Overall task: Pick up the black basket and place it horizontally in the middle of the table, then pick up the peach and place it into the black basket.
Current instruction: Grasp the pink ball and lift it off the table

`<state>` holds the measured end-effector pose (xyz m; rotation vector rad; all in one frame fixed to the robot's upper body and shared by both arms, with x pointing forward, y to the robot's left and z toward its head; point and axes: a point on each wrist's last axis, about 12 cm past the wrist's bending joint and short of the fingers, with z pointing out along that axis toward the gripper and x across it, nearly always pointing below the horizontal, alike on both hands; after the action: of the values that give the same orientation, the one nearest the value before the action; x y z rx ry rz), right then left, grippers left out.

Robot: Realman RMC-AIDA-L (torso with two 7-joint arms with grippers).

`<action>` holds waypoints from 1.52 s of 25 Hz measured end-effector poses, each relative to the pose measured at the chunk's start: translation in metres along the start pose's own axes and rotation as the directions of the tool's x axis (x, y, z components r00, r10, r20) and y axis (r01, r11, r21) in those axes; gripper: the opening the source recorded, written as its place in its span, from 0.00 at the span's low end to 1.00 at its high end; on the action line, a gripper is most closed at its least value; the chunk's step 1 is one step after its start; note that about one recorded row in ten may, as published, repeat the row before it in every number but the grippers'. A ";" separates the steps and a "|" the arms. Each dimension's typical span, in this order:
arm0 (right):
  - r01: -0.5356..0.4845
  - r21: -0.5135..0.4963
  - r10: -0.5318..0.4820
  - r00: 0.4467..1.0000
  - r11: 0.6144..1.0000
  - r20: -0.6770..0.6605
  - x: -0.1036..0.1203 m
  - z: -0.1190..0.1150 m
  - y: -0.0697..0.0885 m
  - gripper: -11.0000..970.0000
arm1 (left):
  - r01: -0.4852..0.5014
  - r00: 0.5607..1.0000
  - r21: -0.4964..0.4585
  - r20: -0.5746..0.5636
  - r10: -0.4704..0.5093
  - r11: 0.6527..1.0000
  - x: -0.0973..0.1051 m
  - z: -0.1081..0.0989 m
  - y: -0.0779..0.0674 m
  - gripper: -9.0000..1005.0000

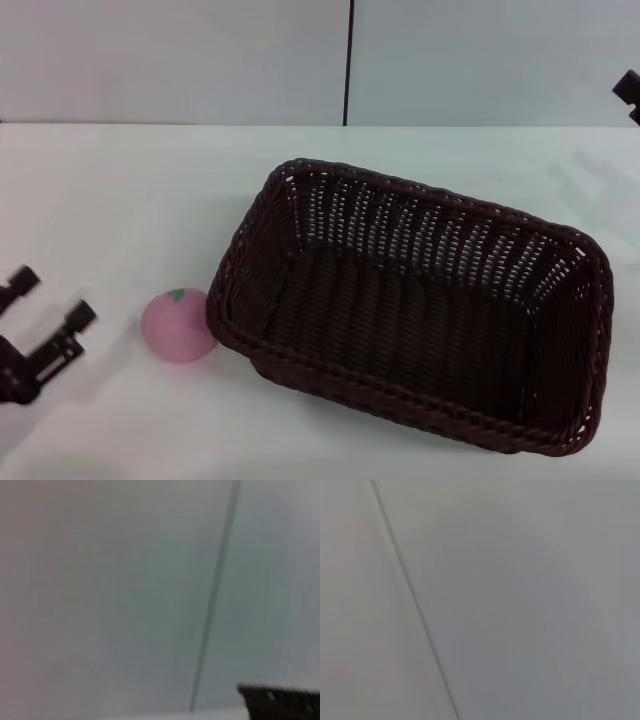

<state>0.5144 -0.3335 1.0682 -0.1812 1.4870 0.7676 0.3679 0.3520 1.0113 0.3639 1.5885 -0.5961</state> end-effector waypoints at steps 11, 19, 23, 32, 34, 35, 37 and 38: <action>-0.024 0.003 0.024 1.000 1.000 0.009 0.005 0.004 0.003 0.50 | 0.008 0.993 0.116 -0.117 0.005 0.993 0.012 0.033 -0.004 0.69; -0.029 0.012 0.029 1.000 1.000 -0.003 0.010 0.004 0.003 0.50 | 0.003 0.986 0.186 -0.166 0.028 0.982 0.016 0.059 -0.006 0.69; -0.031 0.010 0.031 0.999 0.999 -0.007 0.012 0.004 0.004 0.50 | -0.004 0.984 0.202 -0.176 0.040 0.979 0.015 0.068 -0.005 0.68; -0.030 0.017 0.030 1.000 0.999 -0.003 0.013 0.003 0.004 0.50 | -0.005 0.978 0.203 -0.202 0.046 0.979 0.018 0.073 -0.004 0.68; -0.030 0.016 0.030 1.000 0.999 -0.003 0.013 0.004 0.004 0.50 | -0.008 0.978 0.204 -0.203 0.050 0.979 0.018 0.072 -0.004 0.67; -0.030 0.015 0.030 1.000 0.999 -0.002 0.012 0.004 0.004 0.50 | -0.010 0.978 0.203 -0.203 0.052 0.979 0.018 0.072 -0.003 0.67; -0.029 0.009 0.029 1.000 1.000 -0.004 0.012 0.007 0.004 0.50 | -0.010 0.978 0.203 -0.203 0.052 0.979 0.018 0.072 -0.003 0.67; -0.028 0.010 0.028 1.000 1.000 -0.007 0.012 0.008 0.004 0.50 | -0.013 0.977 0.201 -0.205 0.055 0.979 0.018 0.071 -0.003 0.67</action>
<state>0.5170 -0.3218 1.0593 -0.1560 1.5021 0.7830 0.4223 0.3072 0.9925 0.6198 1.7246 -0.7110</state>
